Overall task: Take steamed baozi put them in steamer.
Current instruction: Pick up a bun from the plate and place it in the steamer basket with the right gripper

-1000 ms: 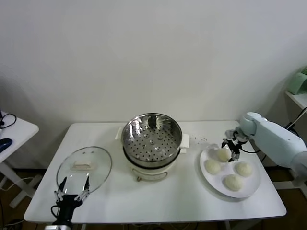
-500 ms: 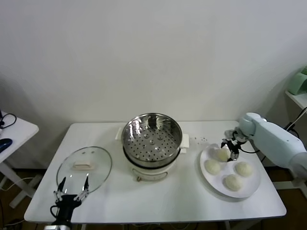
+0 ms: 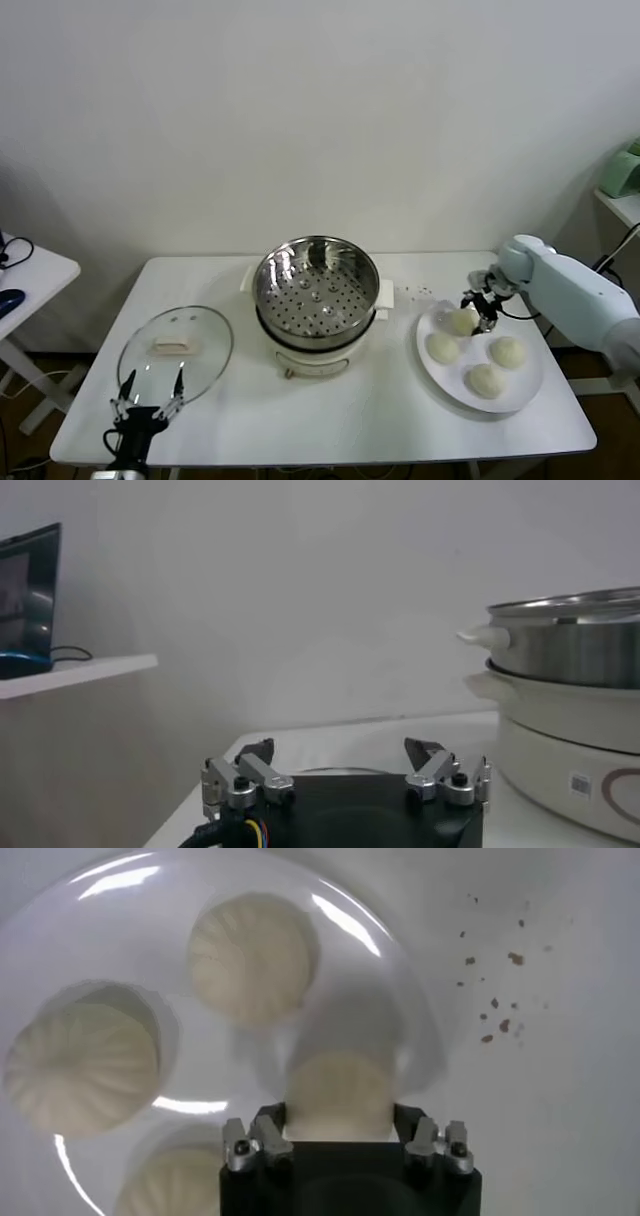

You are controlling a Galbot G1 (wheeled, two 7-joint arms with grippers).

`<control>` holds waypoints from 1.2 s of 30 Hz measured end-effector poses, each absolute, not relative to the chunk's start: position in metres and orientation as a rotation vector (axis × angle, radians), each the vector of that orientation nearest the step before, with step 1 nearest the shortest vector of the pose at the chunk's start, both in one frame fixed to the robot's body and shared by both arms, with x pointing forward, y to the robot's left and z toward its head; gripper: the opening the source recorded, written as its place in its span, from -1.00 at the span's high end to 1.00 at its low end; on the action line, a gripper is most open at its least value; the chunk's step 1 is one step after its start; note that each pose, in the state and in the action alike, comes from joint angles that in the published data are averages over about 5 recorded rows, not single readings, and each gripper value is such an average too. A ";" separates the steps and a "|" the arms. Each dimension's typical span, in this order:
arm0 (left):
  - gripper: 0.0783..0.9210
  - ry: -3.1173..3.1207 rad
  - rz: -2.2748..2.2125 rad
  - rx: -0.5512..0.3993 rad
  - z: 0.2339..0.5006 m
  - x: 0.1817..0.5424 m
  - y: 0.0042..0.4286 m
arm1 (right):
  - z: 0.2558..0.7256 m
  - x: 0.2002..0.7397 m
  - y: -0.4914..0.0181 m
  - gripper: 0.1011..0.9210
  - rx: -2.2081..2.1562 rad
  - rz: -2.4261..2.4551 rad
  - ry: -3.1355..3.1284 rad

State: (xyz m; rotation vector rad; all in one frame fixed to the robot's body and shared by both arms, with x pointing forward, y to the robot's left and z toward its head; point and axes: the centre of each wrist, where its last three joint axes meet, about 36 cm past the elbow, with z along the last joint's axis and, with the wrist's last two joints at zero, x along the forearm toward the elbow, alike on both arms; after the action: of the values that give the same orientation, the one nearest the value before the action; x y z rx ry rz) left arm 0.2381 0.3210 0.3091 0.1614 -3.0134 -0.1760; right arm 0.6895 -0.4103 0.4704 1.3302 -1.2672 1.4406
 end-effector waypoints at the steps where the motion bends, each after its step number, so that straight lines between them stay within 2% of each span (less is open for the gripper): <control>1: -0.77 -3.013 -0.179 0.160 0.309 0.238 0.321 | 0.476 0.690 -0.408 -0.45 1.338 1.460 -1.260; 8: -0.77 -3.011 -0.190 0.143 0.309 0.238 0.321 | 0.542 0.699 -0.374 -0.47 1.425 1.676 -1.174; 21: -0.77 -3.011 -0.208 0.117 0.312 0.236 0.319 | 0.680 0.686 -0.244 -0.49 1.600 2.265 -0.802; 28: -0.77 -3.011 -0.207 0.107 0.315 0.235 0.314 | 0.701 0.670 -0.169 -0.50 1.656 2.494 -0.538; 36: -0.77 -3.013 -0.208 0.100 0.318 0.237 0.308 | 0.684 0.660 -0.090 -0.49 1.706 2.642 -0.278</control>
State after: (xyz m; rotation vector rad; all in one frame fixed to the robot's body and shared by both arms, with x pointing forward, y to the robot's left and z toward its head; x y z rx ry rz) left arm 0.2369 0.3083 0.3180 0.0998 -3.0129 -0.2077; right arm 0.6596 -0.0898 0.6837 1.7056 -0.2775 2.6423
